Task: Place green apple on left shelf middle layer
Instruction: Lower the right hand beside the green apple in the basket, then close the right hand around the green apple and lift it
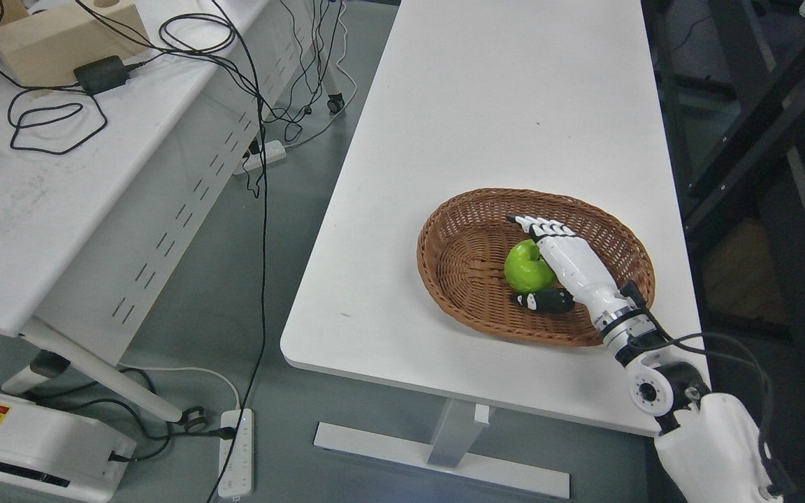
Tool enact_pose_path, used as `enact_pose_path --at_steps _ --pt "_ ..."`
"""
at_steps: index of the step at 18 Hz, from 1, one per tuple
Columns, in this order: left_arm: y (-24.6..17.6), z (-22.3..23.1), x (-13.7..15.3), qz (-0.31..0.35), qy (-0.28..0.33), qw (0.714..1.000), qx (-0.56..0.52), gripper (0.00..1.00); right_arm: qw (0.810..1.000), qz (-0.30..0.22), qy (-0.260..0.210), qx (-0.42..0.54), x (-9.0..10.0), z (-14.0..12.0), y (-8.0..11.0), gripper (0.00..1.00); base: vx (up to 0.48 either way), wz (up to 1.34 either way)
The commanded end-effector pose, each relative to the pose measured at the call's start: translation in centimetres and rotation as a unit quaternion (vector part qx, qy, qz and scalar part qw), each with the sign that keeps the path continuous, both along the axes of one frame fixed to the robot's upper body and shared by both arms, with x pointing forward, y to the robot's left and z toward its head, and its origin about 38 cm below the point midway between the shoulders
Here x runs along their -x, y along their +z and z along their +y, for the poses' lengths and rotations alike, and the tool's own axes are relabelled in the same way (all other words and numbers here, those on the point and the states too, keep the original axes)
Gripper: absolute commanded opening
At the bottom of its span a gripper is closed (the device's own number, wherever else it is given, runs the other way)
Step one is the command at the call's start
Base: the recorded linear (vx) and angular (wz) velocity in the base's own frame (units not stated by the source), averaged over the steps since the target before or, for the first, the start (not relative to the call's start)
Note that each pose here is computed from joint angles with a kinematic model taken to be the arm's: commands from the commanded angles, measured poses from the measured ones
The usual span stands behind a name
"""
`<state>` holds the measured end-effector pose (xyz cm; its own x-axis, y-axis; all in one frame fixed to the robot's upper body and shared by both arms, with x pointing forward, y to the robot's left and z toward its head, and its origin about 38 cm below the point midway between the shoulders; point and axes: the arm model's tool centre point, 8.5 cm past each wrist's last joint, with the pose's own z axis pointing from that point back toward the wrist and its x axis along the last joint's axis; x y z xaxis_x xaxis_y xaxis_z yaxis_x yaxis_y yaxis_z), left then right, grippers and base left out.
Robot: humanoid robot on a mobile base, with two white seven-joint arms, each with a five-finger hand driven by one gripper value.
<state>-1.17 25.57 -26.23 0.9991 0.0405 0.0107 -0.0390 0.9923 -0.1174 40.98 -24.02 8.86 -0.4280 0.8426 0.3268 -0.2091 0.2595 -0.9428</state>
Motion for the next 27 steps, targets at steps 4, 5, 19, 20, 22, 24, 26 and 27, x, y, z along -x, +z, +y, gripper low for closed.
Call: enact_pose_path --at_steps 4,5,19,20,22,24,26,27 --pt "0.1 1.1 0.0 0.0 0.0 1.0 -0.009 1.0 0.999 0.013 -0.034 0.018 -0.3 -3.0 -0.8 0.35 0.0 0.0" --pt "0.1 1.1 0.0 0.0 0.0 1.0 -0.009 1.0 0.999 0.009 -0.044 0.015 -0.4 -3.7 -0.4 0.3 0.0 0.0" --pt "0.1 1.1 0.0 0.0 0.0 1.0 -0.009 1.0 0.937 -0.068 -0.157 -0.304 1.3 -13.1 7.1 0.0 0.0 0.0" --pt "0.1 1.1 0.0 0.0 0.0 1.0 -0.009 1.0 0.93 -0.078 -0.167 -0.318 1.6 -13.1 6.9 0.0 0.0 0.0" --pt "0.1 1.1 0.0 0.0 0.0 1.0 -0.009 1.0 0.92 -0.083 -0.175 -0.341 2.3 -12.3 6.4 0.0 0.0 0.0" --pt "0.1 1.1 0.0 0.0 0.0 1.0 -0.009 1.0 0.91 -0.085 -0.182 -0.363 2.9 -11.1 5.6 0.0 0.0 0.0" --pt "0.1 1.1 0.0 0.0 0.0 1.0 -0.009 1.0 0.897 -0.094 -0.201 -0.383 3.6 -10.7 4.7 0.0 0.0 0.0" --pt "0.1 1.1 0.0 0.0 0.0 1.0 -0.009 1.0 0.891 -0.1 -0.213 -0.389 4.1 -10.6 4.2 0.0 0.0 0.0"
